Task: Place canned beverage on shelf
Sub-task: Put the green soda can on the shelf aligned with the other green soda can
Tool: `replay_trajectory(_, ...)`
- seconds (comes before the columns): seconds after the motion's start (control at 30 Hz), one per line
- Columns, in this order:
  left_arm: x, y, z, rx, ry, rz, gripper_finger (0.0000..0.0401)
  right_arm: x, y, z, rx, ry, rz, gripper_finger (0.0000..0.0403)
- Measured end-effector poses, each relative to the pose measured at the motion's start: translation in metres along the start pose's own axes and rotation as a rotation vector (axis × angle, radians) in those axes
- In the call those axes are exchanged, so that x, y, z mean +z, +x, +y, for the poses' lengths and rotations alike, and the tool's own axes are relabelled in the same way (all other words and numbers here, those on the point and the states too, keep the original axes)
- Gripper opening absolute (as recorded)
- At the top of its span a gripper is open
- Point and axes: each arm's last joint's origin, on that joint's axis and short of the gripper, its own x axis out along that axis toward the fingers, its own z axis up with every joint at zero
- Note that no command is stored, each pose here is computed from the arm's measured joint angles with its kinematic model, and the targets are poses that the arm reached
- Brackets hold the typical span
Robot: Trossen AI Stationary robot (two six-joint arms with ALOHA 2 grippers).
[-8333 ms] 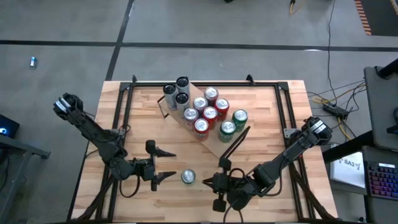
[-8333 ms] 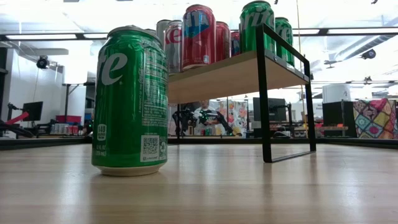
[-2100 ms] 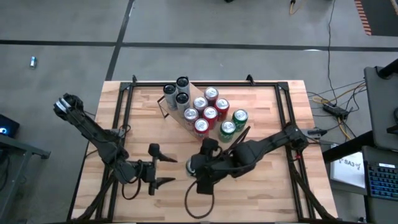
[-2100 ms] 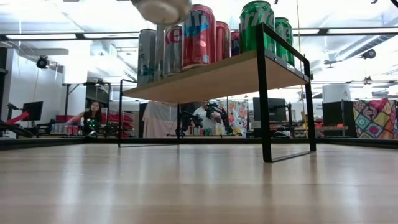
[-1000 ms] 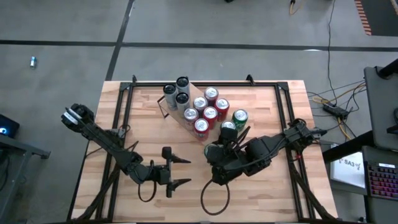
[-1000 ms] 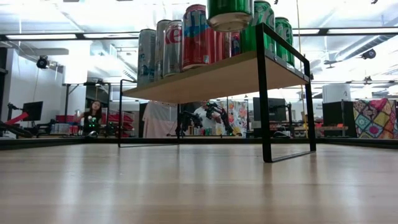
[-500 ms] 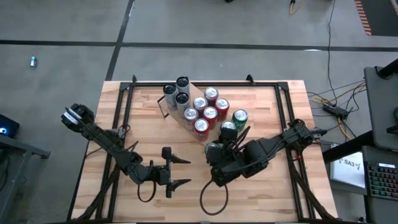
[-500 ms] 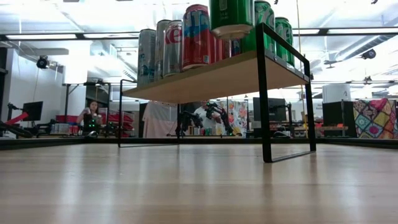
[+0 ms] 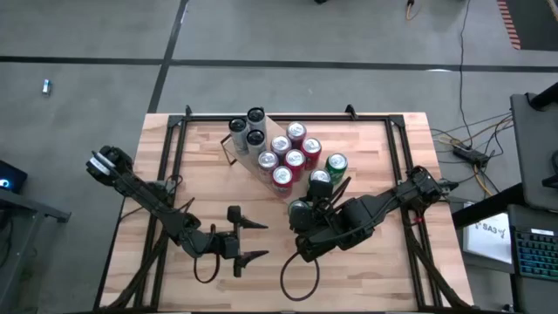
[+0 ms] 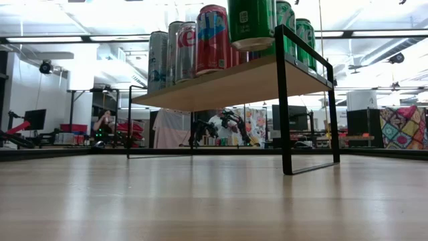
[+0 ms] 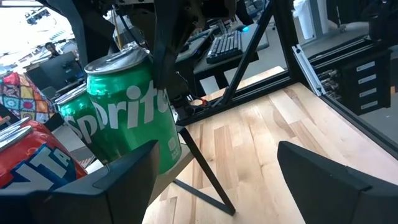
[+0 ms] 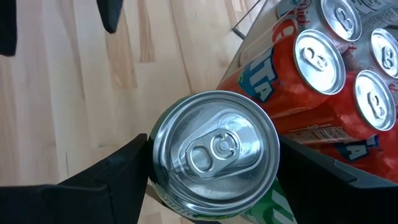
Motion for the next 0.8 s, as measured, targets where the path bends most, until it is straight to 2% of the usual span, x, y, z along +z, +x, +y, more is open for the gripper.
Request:
replay_trajectory(0.23,-0.010,0.011,-0.007,-0.014,-0.034,-0.020,0.0310,-0.004,0.008,0.004,-0.006,0.002,0.014,0.0290)
replay_trajectory(0.57,-0.037,0.041,-0.019,0.038,-0.059,-0.024,0.0309,-0.006,0.015,0.004,-0.022,0.015,0.027,0.0292)
replay_trajectory(0.8,-0.039,0.068,-0.023,0.075,0.016,-0.006,0.0289,-0.005,0.016,0.002,-0.030,0.013,0.031,0.0294)
